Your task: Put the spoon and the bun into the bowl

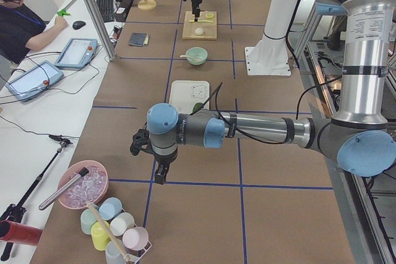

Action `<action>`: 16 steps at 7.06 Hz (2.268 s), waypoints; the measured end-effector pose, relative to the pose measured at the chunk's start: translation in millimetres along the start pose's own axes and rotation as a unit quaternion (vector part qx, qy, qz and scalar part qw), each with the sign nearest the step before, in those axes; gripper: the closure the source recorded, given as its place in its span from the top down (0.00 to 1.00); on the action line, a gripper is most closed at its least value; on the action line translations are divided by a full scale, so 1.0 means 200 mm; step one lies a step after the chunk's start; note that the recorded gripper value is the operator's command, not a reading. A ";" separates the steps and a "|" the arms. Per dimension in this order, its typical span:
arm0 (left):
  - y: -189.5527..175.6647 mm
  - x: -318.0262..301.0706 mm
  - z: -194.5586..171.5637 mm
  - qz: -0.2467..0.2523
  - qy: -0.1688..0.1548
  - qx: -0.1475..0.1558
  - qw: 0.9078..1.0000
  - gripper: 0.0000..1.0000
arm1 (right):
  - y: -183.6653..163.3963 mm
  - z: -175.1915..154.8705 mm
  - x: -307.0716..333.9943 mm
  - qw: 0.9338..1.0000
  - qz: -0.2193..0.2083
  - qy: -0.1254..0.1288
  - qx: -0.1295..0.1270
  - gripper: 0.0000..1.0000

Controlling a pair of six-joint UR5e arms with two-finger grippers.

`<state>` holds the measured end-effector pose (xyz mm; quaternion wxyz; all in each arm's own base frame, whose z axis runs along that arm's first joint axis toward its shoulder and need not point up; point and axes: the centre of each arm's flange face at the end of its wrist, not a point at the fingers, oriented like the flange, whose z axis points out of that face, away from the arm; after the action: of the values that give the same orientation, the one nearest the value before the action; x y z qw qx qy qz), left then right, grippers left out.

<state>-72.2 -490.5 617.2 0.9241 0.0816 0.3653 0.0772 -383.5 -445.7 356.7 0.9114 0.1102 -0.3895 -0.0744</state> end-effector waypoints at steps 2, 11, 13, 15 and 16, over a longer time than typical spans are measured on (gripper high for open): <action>-0.01 0.00 0.00 0.001 0.000 0.001 1.000 1.00 | 0.06 0.10 -0.17 1.000 -0.002 0.002 0.000 0.96; -0.01 0.02 0.00 0.000 0.010 0.003 1.000 1.00 | 0.09 0.19 -0.27 1.000 -0.002 0.005 -0.007 0.00; -0.02 0.02 -0.01 0.002 0.012 0.004 1.000 1.00 | -0.04 0.07 -0.56 0.999 0.032 -0.015 0.004 0.00; -0.02 0.03 -0.01 0.003 0.013 0.005 1.000 1.00 | -0.18 -0.06 -0.94 0.997 0.071 -0.036 0.010 0.00; -0.02 0.03 -0.02 0.004 0.013 0.005 1.000 1.00 | -0.25 -0.06 -1.11 0.996 0.085 -0.035 0.013 0.00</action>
<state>-70.0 -493.4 610.4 0.9187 0.0869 0.3770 0.0795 -529.2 -444.0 182.2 0.8987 0.0855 -0.4300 0.0049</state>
